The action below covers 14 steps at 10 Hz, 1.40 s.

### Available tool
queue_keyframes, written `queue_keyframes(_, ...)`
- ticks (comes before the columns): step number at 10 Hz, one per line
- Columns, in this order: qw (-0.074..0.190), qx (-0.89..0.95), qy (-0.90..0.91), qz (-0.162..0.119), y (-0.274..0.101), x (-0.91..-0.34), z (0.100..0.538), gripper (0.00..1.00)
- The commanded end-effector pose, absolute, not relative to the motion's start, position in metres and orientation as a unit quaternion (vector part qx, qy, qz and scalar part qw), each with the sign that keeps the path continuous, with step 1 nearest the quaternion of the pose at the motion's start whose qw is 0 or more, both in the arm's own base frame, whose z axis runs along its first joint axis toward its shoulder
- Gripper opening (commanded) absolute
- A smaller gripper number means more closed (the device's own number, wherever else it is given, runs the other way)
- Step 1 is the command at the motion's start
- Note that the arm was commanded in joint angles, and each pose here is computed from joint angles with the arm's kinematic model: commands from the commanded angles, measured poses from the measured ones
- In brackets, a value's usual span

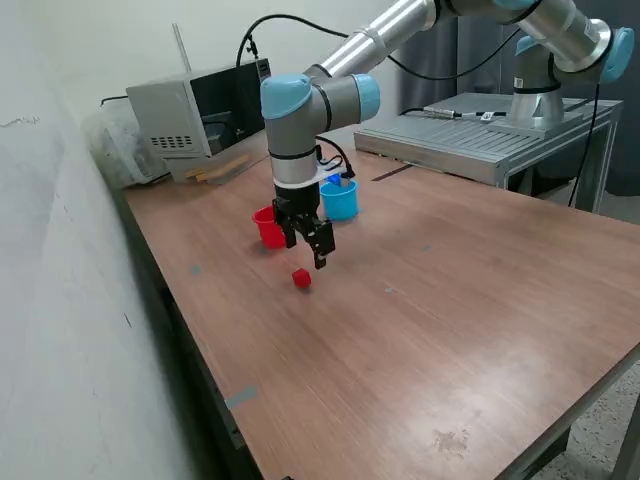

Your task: Place red objects in the red bin, and blue objects in the blue bin.

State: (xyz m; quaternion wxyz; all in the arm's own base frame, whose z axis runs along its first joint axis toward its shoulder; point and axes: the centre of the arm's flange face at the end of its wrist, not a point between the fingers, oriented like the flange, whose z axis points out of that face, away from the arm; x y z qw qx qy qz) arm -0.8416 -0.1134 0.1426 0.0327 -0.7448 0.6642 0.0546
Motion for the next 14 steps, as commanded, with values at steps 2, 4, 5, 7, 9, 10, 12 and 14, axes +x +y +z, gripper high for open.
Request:
queue_keyframes(2, 0.040, -0.748, 0.661, 0.043, -0.115, -0.841, 0.118, 1.00)
queue_keyframes(4, 0.038, -0.747, 0.662, 0.045, -0.117, -0.841, 0.118, 1.00)
queue_keyframes(5, 0.032, -0.745, 0.664, 0.051, -0.117, -0.843, 0.120, 1.00)
queue_keyframes(7, 0.009, -0.745, 0.666, 0.030, -0.124, -0.842, 0.118, 1.00)
queue_keyframes(9, 0.004, -0.746, 0.665, 0.026, -0.127, -0.842, 0.117, 1.00)
queue_keyframes(10, 0.003, -0.746, 0.665, 0.026, -0.127, -0.843, 0.118, 1.00)
queue_keyframes(12, 0.001, -0.749, 0.662, 0.029, -0.125, -0.843, 0.118, 1.00)
queue_keyframes(14, 0.001, -0.750, 0.661, 0.030, -0.122, -0.844, 0.117, 1.00)
